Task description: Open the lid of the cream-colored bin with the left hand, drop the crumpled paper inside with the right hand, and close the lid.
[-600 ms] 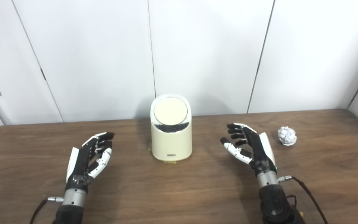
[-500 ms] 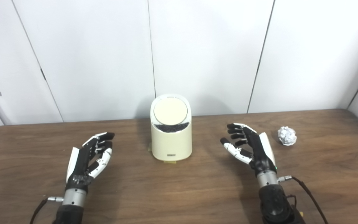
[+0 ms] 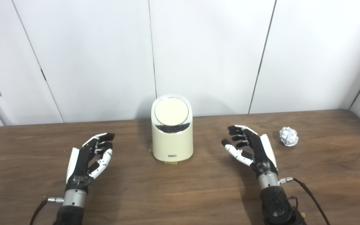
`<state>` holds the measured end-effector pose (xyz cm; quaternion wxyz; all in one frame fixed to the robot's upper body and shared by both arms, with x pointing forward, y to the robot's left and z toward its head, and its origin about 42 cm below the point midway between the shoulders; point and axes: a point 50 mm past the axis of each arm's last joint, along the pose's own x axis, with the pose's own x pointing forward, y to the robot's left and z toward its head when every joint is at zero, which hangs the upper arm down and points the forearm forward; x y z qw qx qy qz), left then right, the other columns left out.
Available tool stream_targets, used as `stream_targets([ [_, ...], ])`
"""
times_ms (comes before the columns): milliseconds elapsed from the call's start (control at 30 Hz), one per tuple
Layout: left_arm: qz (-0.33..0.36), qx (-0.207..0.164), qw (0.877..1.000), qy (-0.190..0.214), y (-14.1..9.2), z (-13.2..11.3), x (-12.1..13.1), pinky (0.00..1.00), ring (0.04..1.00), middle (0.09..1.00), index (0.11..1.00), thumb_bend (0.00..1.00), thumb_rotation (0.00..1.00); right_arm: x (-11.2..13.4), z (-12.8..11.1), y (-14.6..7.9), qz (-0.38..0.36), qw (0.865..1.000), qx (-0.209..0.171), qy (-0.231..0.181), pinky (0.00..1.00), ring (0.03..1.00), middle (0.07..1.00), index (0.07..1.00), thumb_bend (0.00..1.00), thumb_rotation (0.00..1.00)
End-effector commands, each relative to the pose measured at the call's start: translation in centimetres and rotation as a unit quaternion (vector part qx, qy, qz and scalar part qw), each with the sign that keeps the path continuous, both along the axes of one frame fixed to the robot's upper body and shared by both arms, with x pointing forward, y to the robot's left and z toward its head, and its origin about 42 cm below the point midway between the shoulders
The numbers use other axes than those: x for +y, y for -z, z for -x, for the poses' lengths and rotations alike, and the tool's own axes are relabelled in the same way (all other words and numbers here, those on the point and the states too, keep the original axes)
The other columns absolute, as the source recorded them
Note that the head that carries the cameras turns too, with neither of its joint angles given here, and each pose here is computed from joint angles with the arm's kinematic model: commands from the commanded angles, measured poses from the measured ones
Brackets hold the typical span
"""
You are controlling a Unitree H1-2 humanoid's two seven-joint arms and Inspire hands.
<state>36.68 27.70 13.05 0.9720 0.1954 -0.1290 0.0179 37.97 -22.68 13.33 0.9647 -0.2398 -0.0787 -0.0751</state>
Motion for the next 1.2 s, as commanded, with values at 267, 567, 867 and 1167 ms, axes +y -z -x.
stream_targets([
  [267, -0.002, -0.040, 0.999, 0.008, -2.05, -1.01, -0.10, 0.63, 0.725, 0.757, 0.745, 0.21, 0.40, 0.30, -1.11, -2.74, 0.000, 0.999, -0.050, -0.007, 0.56, 0.668, 0.691, 0.683, 0.31, 0.42],
  [567, -0.008, -0.039, 0.999, 0.006, -1.96, -1.05, 0.06, 0.62, 0.720, 0.755, 0.743, 0.20, 0.40, 0.38, -1.16, -2.67, -0.002, 0.999, -0.048, -0.009, 0.57, 0.675, 0.697, 0.687, 0.30, 0.41],
  [867, -0.022, -0.055, 0.998, 0.008, -2.74, -1.30, -0.05, 0.63, 0.725, 0.753, 0.742, 0.20, 0.39, 0.62, -1.33, -2.51, 0.002, 0.999, -0.044, -0.007, 0.58, 0.678, 0.697, 0.688, 0.30, 0.44],
  [1167, -0.016, -0.054, 0.998, 0.010, -2.81, -1.06, -0.32, 0.63, 0.728, 0.757, 0.746, 0.20, 0.40, 0.49, -1.22, -2.45, -0.001, 0.999, -0.047, -0.008, 0.59, 0.683, 0.701, 0.690, 0.30, 0.42],
])
